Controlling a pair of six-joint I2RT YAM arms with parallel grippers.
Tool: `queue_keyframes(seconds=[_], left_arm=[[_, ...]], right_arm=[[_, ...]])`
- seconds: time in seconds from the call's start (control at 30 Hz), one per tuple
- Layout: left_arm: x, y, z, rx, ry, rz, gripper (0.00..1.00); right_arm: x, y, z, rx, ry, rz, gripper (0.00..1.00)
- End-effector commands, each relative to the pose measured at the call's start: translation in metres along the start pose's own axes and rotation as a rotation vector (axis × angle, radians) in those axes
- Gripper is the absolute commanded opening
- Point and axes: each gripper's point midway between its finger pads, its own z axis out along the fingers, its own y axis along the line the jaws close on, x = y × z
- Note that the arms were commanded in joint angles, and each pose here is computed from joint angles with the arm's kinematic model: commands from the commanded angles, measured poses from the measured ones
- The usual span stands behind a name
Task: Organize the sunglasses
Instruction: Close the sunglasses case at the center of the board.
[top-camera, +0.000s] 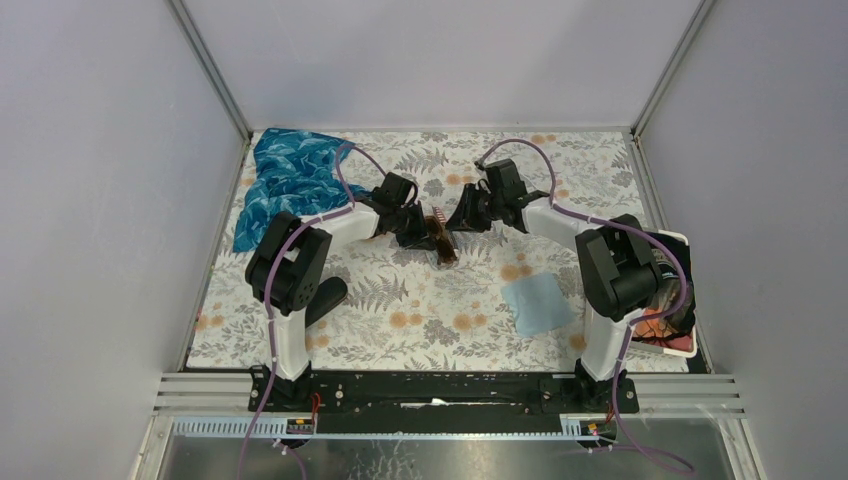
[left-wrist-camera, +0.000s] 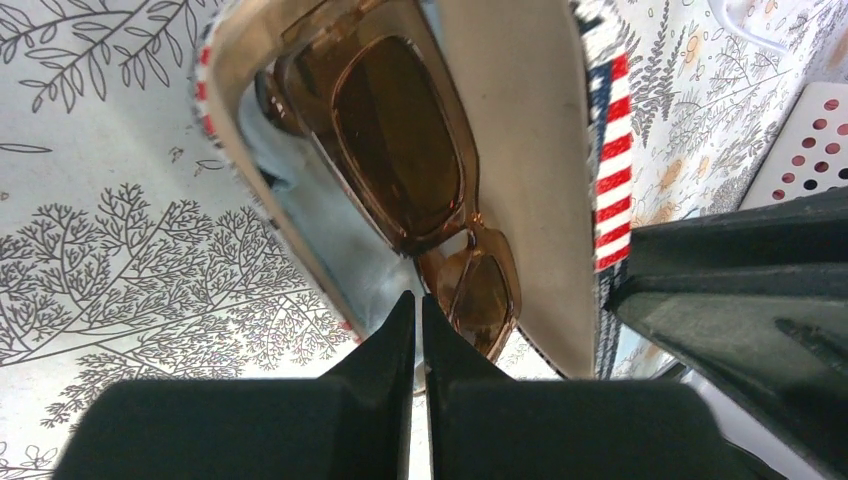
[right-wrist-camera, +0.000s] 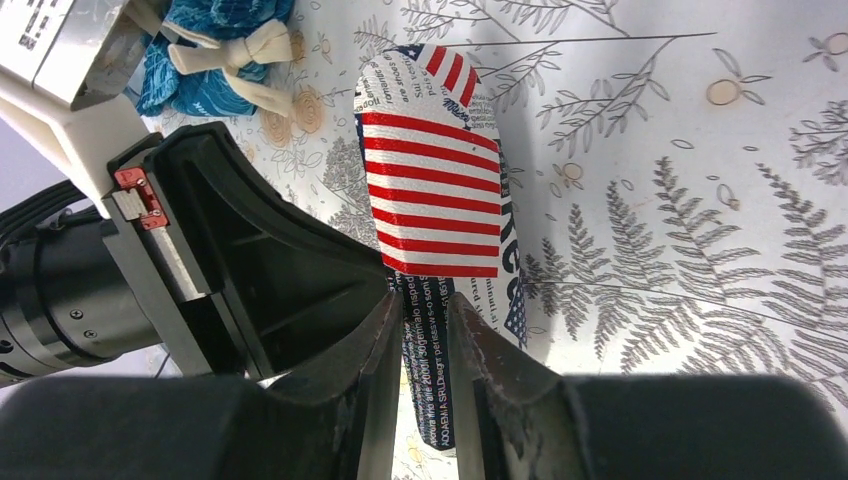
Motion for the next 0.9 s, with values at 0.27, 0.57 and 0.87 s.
queue_keyframes(seconds=[0.27,0.57,0.87], left_arm=[[-0.003,-0.004,-0.002,0.013,-0.007,0.029,0.08],[-0.001,-0.003,-0.028,-0.034,-0.029,0.066,0.08],[-0.007,0.019,-0.047,-0.097,-0.08,0.029,0.09]], right_arm=[[0.049,-0.016,0.018,0.117,0.118,-0.021,0.27],[0.042,-0.016,0.015,0.138,0.099,-0.043,0.27],[0.04,-0.016,0.011,0.148,0.09,-0.054,0.27]])
